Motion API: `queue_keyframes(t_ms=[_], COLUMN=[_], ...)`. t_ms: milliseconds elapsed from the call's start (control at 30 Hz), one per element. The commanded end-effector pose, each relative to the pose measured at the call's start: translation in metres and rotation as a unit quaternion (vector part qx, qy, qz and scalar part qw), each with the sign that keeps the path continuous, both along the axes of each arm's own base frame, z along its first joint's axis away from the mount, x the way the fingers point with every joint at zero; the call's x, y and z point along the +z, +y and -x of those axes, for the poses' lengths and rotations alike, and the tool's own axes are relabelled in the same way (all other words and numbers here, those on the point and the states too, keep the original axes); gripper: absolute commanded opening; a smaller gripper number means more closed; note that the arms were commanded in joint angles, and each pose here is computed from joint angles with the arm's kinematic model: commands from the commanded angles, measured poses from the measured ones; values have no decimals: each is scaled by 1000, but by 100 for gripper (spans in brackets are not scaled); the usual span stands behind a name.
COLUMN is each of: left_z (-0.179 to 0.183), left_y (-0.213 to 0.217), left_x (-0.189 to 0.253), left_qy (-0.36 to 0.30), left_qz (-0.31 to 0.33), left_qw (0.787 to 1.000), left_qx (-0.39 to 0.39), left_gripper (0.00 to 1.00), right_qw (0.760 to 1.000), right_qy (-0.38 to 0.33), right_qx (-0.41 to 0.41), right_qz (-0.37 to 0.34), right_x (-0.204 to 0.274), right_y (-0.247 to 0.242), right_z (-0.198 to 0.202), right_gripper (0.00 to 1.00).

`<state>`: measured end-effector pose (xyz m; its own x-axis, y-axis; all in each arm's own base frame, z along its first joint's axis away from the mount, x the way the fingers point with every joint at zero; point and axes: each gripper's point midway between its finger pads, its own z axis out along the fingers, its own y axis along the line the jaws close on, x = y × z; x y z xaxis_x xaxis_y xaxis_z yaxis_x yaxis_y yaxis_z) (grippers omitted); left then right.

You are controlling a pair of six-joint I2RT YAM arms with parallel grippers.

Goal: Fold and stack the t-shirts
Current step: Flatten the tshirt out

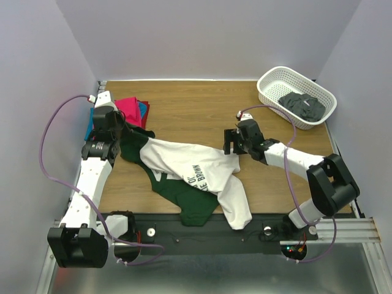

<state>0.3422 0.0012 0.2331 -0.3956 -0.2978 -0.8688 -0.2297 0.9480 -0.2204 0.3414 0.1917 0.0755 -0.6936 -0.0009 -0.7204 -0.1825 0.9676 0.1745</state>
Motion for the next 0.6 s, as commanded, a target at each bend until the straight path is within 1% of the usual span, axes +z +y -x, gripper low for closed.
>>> queue_keyframes(t_ms=[0, 100, 133, 300, 433, 467, 500, 533, 567], left_z=[-2, -2, -2, -2, -2, -2, -2, -3, -2], left_y=[1, 0, 0, -1, 0, -1, -1, -1, -1], left_x=[9, 9, 9, 7, 8, 8, 7, 7, 7], left_qy=[-20, -19, -19, -17, -18, -18, -17, -17, -16], left_qz=[-6, -5, -5, -5, -5, -5, -5, -4, -5], left_qw=[1000, 1000, 1000, 1000, 1000, 1000, 1000, 1000, 1000], left_qx=[-6, -7, -8, -10, -9, -10, -10, -10, -11], left_gripper=[0, 0, 0, 0, 0, 0, 0, 0, 0], right_qw=[1000, 1000, 1000, 1000, 1000, 1000, 1000, 1000, 1000], right_qy=[-16, -4, -14, 0, 8, 10, 12, 17, 21], right_qx=[-18, -16, -16, -7, -2, -1, 1, 6, 10], right_qz=[-7, 0, -6, -8, -8, -9, -9, -7, -7], right_x=[0, -16, -14, -26, -31, -32, -33, -37, -40], right_y=[0, -1, 2, 7, 7, 7, 7, 7, 8], right_z=[-23, -24, -30, -32, -26, -25, -23, -21, -20], right_gripper=[88, 87, 86, 81, 71, 66, 64, 59, 57])
